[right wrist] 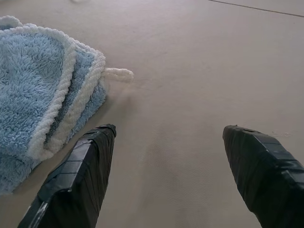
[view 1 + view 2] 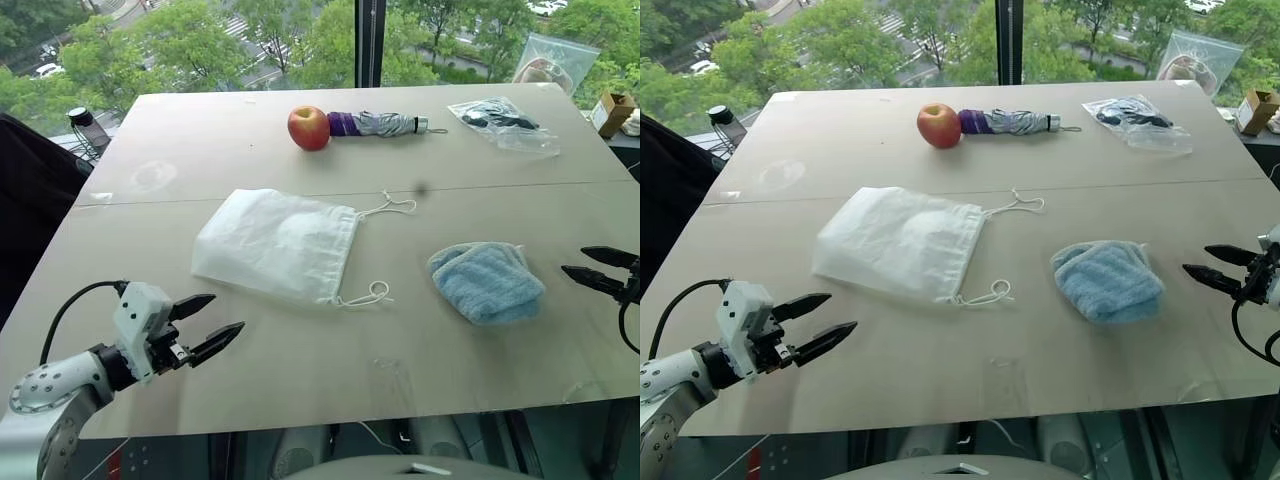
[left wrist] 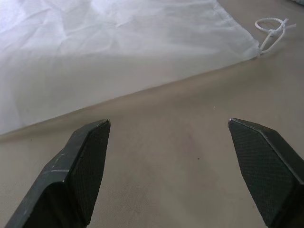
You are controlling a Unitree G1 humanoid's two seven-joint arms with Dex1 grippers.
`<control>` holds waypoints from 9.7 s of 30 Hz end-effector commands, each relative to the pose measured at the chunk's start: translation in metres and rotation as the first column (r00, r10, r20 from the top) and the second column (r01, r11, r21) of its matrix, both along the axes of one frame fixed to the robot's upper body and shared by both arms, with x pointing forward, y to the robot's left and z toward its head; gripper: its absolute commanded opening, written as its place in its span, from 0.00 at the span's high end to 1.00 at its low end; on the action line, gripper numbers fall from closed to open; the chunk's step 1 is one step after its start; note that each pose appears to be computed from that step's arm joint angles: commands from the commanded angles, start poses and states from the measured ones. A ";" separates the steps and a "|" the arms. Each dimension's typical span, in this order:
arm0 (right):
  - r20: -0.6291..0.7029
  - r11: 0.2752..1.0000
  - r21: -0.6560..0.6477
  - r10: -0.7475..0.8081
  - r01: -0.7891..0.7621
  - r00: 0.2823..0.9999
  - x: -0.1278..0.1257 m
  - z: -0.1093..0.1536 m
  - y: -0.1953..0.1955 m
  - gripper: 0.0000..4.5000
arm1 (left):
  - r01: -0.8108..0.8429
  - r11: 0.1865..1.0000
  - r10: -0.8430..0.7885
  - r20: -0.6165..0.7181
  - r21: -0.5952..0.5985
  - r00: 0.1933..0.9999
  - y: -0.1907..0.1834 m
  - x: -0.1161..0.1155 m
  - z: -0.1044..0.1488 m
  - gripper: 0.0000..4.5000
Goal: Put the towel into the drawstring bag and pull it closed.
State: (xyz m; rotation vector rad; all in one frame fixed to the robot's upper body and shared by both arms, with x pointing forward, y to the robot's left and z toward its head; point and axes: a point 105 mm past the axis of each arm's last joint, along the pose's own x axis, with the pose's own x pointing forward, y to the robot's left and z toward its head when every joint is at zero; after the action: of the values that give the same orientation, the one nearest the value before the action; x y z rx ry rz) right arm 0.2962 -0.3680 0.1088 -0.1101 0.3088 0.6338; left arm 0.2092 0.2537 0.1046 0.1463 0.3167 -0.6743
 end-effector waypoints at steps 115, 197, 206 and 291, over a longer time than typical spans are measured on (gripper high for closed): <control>0.213 0.946 0.013 0.314 -0.323 0.925 -0.018 0.062 0.070 0.14 | -0.321 0.906 0.184 0.428 0.274 0.885 -0.167 0.104 -0.002 0.63; 0.297 0.836 0.050 0.510 -0.547 0.807 -0.002 0.056 0.131 0.14 | -0.367 0.833 -0.003 0.666 0.414 0.746 -0.079 0.122 0.071 0.88; 0.311 0.837 0.051 0.505 -0.545 0.805 -0.008 0.058 0.136 0.14 | -0.444 0.790 -0.017 0.739 0.423 0.674 -0.072 0.116 0.043 0.54; 0.318 0.853 0.036 0.484 -0.521 0.815 -0.009 0.065 0.135 0.14 | -0.581 0.679 0.062 0.753 0.449 0.655 -0.003 0.146 0.024 0.07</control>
State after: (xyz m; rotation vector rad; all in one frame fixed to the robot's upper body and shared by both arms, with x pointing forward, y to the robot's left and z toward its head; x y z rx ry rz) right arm 0.2870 -0.2259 0.1587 -0.1279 -0.0104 1.1792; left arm 0.3534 0.2495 0.1228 0.9998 -0.1507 -0.0555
